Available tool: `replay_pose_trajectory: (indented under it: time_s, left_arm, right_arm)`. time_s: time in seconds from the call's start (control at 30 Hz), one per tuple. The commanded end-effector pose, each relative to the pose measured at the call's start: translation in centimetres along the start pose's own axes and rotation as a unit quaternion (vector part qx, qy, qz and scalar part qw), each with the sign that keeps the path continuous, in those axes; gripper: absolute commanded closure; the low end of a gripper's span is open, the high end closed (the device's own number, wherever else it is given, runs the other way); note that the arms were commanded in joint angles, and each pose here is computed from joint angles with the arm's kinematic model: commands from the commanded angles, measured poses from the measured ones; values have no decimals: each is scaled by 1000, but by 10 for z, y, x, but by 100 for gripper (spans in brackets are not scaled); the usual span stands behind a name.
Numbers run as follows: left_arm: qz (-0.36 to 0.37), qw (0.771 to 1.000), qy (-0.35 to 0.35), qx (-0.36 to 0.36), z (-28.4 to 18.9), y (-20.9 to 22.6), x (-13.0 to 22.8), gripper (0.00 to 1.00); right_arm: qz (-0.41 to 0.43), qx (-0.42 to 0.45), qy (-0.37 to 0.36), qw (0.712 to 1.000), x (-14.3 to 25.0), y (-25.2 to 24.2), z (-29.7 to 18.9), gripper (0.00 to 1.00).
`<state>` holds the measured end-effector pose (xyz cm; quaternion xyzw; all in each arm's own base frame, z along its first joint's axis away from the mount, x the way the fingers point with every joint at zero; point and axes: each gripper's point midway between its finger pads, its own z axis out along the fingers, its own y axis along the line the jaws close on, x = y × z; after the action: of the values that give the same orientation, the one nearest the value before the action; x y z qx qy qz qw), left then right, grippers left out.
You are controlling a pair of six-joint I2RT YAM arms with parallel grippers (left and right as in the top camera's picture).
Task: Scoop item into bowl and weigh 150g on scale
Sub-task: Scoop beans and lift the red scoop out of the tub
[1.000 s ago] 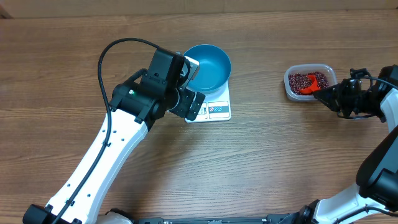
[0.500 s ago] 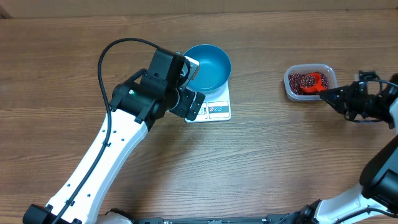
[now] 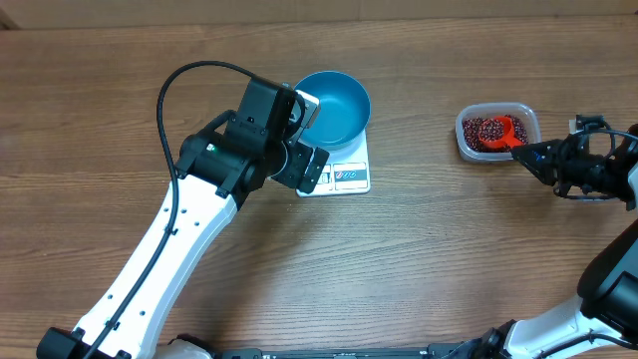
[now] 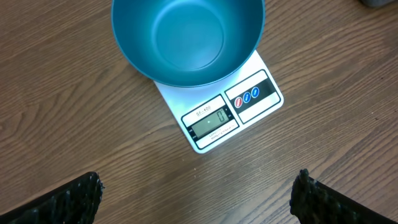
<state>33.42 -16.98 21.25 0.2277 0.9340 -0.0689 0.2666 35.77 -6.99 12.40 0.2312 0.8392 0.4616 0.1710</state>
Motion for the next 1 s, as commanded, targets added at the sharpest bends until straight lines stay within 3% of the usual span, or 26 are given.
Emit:
replay_pose_trajectory:
  time_s: [0.0, 0.5, 0.97]
  left_arm:
    - [8, 1000, -12, 4, -6, 0, -6, 1]
    - [8, 1000, -12, 4, -6, 0, -6, 0]
    - [8, 1000, -12, 4, -6, 0, -6, 0]
  right_arm:
    - [-4, -28, -4, 1000, -1, 5, -1, 96]
    - [-16, -141, 12, 990, 5, 53, 6, 96]
    - [-87, -180, 91, 976, 29, 107, 69, 96]
